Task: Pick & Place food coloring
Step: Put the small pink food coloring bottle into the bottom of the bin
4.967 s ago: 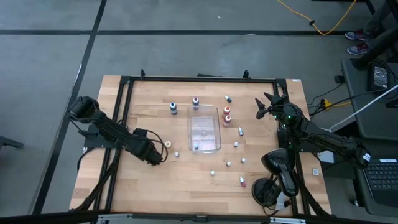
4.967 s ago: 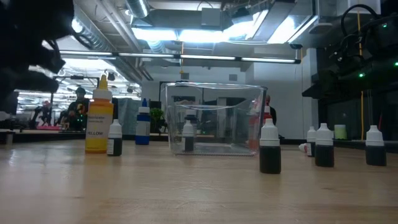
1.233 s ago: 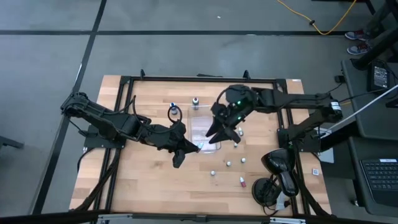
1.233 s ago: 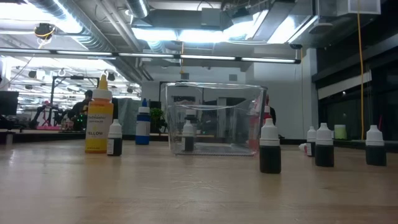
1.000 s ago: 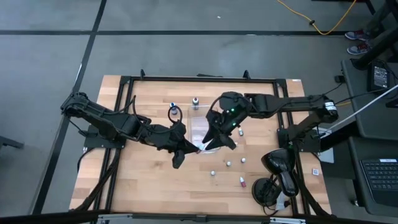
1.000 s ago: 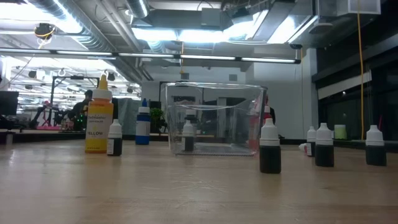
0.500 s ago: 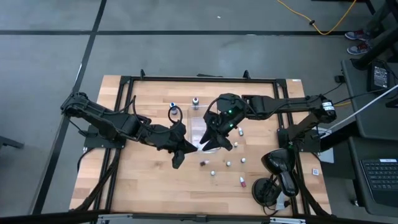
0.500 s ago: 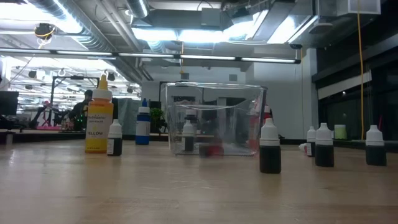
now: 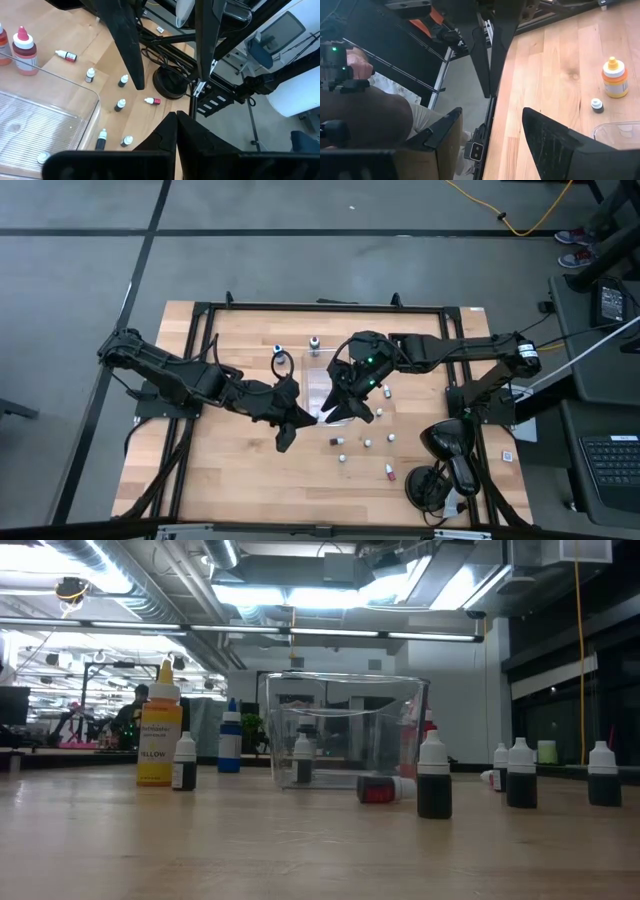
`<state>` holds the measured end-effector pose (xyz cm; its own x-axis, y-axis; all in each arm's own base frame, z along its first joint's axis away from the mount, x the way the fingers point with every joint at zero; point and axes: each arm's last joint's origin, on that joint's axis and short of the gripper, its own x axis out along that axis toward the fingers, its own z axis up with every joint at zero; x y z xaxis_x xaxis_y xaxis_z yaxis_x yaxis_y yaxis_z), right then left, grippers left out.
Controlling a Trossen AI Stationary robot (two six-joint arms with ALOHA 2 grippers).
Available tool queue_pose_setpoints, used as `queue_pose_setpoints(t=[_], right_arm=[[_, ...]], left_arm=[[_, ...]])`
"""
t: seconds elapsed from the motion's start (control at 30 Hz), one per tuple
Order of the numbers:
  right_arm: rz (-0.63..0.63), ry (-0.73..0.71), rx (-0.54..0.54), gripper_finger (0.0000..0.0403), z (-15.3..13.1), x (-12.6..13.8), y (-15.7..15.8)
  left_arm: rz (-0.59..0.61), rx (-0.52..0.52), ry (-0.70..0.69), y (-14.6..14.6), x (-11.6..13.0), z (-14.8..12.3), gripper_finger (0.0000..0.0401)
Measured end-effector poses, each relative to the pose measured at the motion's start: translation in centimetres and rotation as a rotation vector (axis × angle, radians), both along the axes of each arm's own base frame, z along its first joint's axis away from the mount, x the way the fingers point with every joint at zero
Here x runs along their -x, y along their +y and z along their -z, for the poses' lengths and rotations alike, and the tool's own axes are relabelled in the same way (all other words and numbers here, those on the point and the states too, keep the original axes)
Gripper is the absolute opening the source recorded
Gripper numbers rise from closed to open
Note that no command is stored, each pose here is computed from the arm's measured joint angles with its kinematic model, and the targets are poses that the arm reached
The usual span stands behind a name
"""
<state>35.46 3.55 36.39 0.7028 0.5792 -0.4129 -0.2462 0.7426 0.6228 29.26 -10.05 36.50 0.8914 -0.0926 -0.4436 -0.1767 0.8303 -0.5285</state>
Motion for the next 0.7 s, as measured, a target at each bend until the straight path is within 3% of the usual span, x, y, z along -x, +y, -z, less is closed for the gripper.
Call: queue_pose_setpoints(t=[0.43,0.7], right_arm=[[-0.006,-0.007,0.015,0.0208,0.1,0.0,0.0],[-0.010,0.058,0.059,0.0208,0.6,0.6,-0.1]], left_arm=[[0.039,0.053,0.023,-0.3,-0.2,0.3,0.0028],[0.085,0.019,0.123,-2.0,-2.2,3.4,0.0134]])
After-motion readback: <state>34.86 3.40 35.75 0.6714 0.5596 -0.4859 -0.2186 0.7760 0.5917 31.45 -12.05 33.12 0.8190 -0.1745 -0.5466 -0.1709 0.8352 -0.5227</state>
